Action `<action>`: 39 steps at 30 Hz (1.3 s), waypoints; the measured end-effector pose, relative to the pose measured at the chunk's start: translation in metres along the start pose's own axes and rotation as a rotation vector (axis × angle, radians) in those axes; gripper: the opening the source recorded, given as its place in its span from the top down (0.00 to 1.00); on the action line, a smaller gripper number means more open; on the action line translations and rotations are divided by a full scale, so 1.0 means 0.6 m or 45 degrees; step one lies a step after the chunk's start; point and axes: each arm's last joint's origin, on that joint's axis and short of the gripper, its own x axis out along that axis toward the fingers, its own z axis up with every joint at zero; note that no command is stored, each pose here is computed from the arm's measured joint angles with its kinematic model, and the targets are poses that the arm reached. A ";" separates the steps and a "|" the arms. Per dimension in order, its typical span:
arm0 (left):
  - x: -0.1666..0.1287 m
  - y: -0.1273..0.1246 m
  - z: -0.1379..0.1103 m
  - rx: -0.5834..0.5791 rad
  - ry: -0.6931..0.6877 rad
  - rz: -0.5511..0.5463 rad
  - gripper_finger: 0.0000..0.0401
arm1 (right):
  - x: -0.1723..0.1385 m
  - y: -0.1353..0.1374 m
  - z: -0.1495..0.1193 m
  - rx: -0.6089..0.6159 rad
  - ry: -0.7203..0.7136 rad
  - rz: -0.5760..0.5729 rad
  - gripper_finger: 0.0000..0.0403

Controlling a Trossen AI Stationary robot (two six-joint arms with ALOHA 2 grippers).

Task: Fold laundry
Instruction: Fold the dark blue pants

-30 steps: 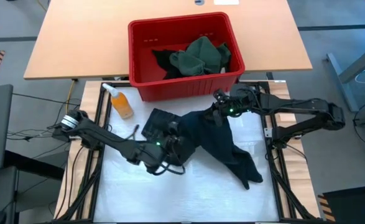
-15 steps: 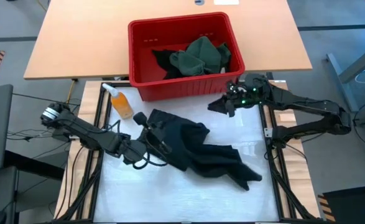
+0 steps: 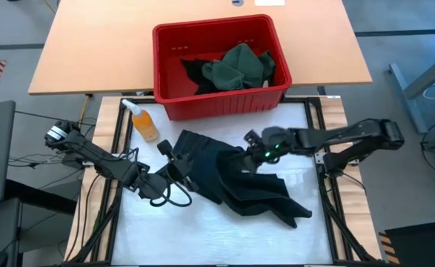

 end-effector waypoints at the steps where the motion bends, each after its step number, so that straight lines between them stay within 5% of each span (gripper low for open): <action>1: -0.002 -0.001 0.000 0.003 -0.002 -0.007 1.00 | 0.010 0.000 -0.005 0.011 0.015 0.003 0.44; 11: -0.040 0.036 -0.012 -0.044 0.050 -0.065 1.00 | 0.096 0.000 -0.052 0.040 0.068 0.039 0.44; 32: -0.066 0.034 -0.033 -0.049 0.091 -0.157 1.00 | 0.185 0.017 -0.092 -0.205 -0.167 -0.250 0.45; 36: -0.076 0.032 -0.049 -0.090 0.087 -0.154 1.00 | 0.187 0.035 -0.071 -0.287 -0.169 -0.324 0.57; 39: -0.090 0.033 -0.059 -0.138 0.071 -0.132 1.00 | 0.176 0.053 -0.047 -0.337 -0.168 -0.351 0.78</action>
